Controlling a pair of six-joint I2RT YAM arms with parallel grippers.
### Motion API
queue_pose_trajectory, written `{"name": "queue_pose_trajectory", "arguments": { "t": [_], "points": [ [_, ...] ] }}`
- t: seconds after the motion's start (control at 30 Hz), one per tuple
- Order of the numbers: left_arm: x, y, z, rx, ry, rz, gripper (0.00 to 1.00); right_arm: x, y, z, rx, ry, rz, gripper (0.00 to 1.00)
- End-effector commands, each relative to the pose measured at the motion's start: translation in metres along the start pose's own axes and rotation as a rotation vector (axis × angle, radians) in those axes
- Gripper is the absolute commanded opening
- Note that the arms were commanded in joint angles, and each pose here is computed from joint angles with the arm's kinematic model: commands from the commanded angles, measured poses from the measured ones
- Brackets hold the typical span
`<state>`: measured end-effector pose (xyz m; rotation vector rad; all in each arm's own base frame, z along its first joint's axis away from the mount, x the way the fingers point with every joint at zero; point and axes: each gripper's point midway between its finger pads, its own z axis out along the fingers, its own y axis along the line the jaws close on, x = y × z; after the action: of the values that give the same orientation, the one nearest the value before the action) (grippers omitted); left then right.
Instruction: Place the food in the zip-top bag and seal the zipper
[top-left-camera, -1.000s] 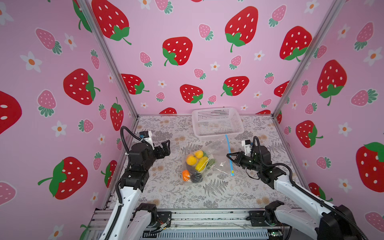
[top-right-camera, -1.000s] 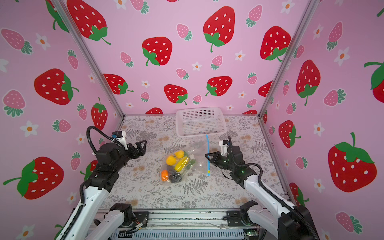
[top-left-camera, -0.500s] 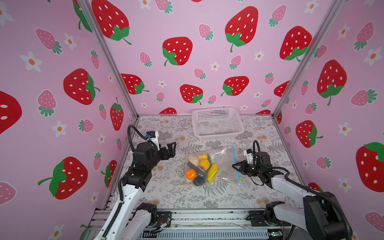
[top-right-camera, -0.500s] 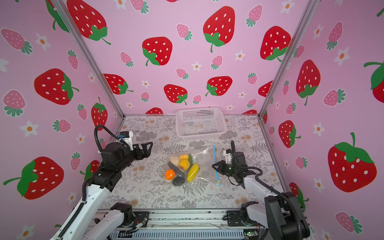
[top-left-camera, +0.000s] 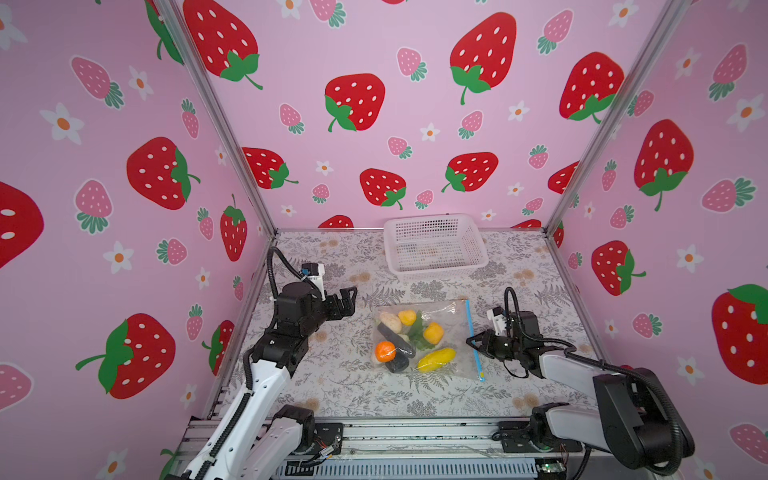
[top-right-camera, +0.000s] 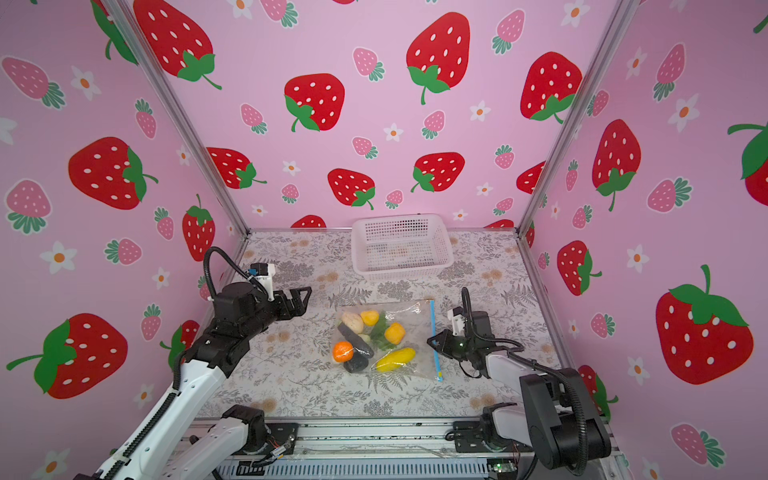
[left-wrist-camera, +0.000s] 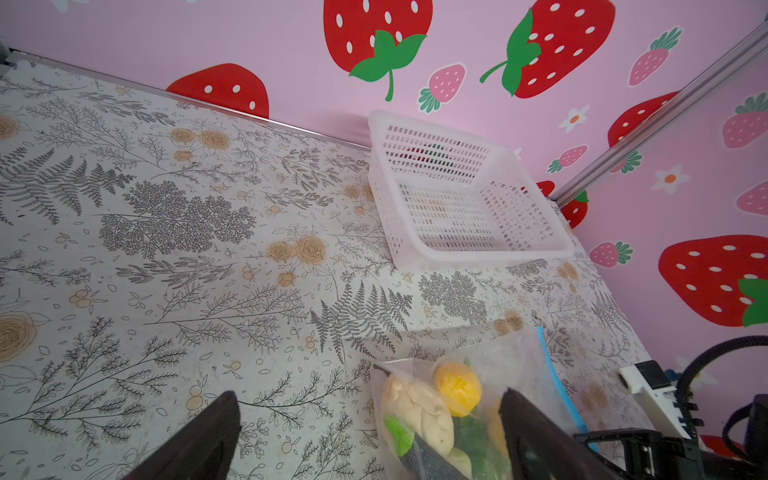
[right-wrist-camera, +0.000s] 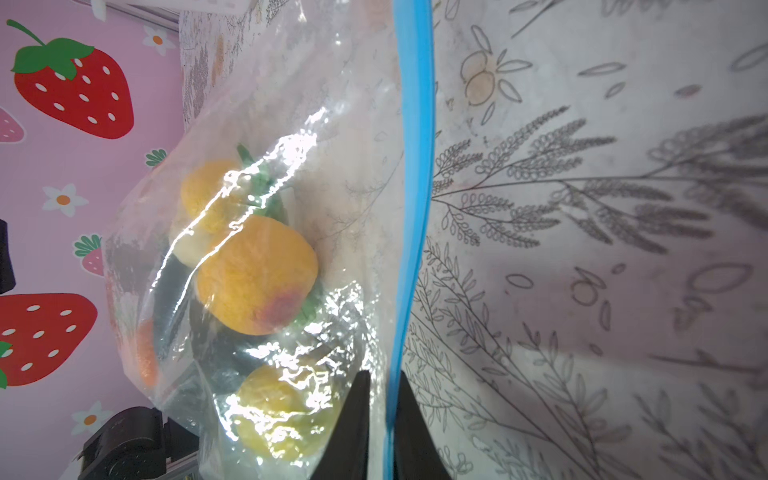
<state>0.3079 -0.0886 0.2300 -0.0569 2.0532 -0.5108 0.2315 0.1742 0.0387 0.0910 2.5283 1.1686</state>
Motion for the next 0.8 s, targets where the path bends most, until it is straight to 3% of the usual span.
{"name": "queue_pose_trajectory", "arguments": {
  "t": [0.0,0.17,0.4,0.43,0.77],
  "points": [
    [0.001,-0.004,0.000,0.023,-0.003,0.014,0.99,-0.002,0.003,0.001,-0.030,-0.006,-0.037,0.19],
    [0.009,-0.015,0.000,0.078,0.026,0.017,0.99,-0.016,0.028,-0.004,-0.109,-0.025,-0.106,0.35],
    [0.035,-0.055,-0.006,0.215,0.116,0.009,0.98,-0.054,0.079,-0.032,-0.184,-0.149,-0.259,0.51],
    [0.041,-0.060,-0.008,0.230,0.143,-0.004,0.98,-0.058,0.087,-0.037,-0.198,-0.164,-0.286,0.57],
    [0.079,-0.108,-0.018,0.387,0.241,-0.055,0.98,-0.062,0.124,-0.049,-0.291,-0.226,-0.387,0.59]
  ]
}}
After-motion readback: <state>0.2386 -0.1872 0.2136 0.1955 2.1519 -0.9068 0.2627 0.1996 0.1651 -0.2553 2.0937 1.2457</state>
